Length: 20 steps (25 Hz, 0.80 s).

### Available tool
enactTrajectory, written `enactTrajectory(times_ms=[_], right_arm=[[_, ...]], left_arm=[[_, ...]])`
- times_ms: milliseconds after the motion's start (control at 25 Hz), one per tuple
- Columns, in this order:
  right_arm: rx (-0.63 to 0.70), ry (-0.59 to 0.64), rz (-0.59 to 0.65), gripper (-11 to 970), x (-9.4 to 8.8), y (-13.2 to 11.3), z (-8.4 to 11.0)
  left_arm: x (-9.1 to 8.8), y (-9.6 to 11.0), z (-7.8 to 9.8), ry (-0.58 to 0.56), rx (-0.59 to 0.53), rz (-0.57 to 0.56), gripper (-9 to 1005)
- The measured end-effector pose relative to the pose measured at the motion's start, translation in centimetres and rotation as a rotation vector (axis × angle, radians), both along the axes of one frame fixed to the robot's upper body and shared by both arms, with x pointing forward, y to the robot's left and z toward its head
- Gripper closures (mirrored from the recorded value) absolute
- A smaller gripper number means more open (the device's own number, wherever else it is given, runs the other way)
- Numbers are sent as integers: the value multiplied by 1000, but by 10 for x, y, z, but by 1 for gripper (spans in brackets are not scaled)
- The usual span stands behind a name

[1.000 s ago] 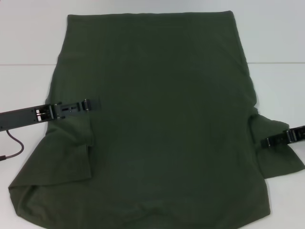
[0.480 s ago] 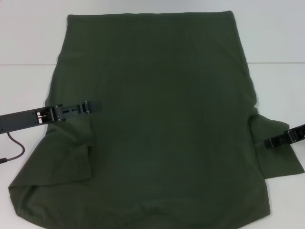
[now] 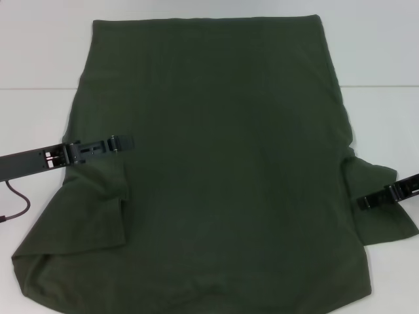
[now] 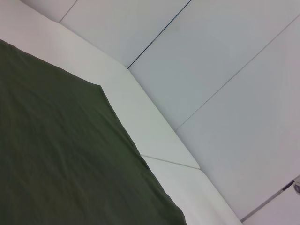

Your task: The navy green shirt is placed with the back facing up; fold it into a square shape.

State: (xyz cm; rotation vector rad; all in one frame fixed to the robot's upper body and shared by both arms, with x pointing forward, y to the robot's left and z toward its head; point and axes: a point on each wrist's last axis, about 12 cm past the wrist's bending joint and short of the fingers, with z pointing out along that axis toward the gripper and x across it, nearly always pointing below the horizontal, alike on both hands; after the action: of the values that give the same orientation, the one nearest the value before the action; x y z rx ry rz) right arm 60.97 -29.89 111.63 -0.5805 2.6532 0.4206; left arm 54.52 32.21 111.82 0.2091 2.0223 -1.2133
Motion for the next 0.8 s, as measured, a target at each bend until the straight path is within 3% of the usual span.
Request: enactTrajectory(times_ms=[800], right_arm=[[-5,25,-14,301,-4,5,-6]], left_arm=[[0,-2,1,-7,-28,-3,93]])
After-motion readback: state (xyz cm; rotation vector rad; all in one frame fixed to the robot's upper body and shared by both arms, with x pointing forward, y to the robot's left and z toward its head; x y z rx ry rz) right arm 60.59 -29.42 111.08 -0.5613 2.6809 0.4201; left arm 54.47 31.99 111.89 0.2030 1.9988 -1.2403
